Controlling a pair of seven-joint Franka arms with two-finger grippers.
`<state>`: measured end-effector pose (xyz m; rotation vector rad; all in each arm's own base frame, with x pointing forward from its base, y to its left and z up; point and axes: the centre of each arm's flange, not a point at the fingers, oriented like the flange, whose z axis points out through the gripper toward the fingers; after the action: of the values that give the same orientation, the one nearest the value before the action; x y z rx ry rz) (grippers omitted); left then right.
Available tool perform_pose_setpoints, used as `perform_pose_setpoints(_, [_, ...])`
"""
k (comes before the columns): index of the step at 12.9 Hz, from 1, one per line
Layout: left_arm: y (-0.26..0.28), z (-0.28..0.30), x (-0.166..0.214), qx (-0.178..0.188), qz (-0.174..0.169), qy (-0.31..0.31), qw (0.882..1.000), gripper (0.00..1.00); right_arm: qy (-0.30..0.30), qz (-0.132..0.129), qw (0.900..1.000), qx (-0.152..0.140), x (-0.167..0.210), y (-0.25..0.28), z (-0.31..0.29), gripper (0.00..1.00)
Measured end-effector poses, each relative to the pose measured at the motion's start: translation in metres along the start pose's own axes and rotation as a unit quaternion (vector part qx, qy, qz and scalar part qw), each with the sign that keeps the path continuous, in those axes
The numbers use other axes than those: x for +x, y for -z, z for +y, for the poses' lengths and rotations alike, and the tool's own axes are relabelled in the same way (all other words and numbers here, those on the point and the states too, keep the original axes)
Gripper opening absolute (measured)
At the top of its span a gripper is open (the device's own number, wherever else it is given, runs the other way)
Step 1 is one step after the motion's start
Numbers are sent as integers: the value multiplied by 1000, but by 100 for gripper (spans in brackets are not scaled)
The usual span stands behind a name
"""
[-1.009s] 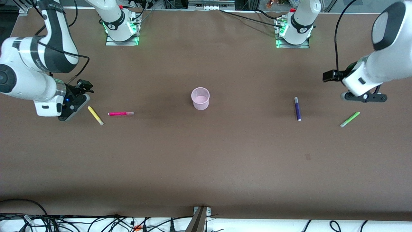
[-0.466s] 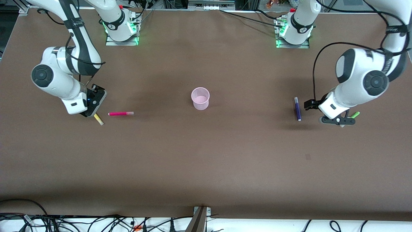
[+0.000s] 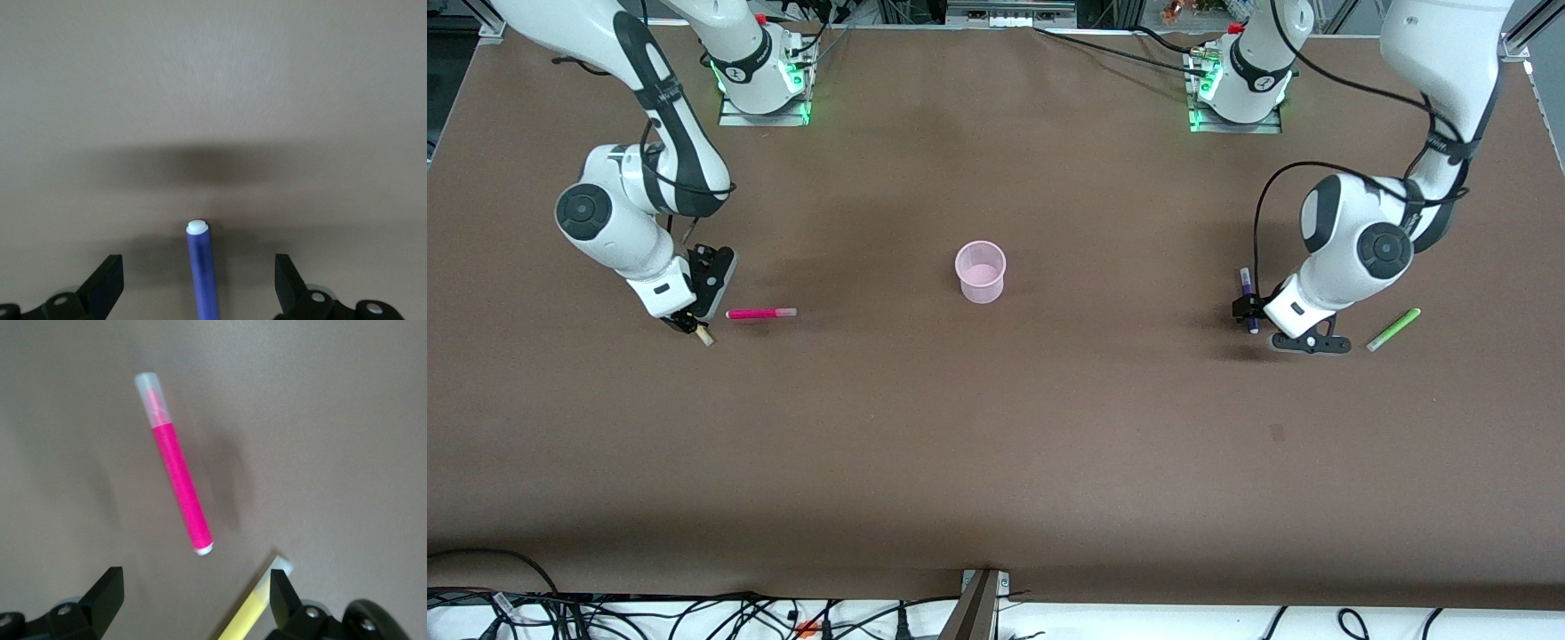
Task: Organize pens into pink holder with both arms
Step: 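Close the right gripper on the pink marker while the left gripper grasps the blue marker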
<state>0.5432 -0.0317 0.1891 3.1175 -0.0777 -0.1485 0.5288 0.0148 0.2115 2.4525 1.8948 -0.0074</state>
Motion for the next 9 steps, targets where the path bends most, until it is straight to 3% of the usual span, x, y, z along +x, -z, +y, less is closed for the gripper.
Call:
perform_pose_setpoints(3, [-13,0,-1,-1,-8,0,1000,99,9,2,1000,-11,6,-22,-2,96])
perform_pose_setpoints(4, [-14,0,-1,-2,-9,0,1000,93,11,4,1000,-16,9,-25,-2,94])
perform_pose_setpoints(5, [-14,0,-1,-2,-9,0,1000,81,14,6,1000,-20,12,-27,-2,94])
perform_pose_setpoints(6, [-15,0,-1,-2,-10,-1,1000,69,17,8,1000,-23,16,-27,-3,84])
perform_pose_setpoints(9, [-19,0,-1,-2,-13,-4,1000,37,24,11,999,-27,20,-27,-3,75])
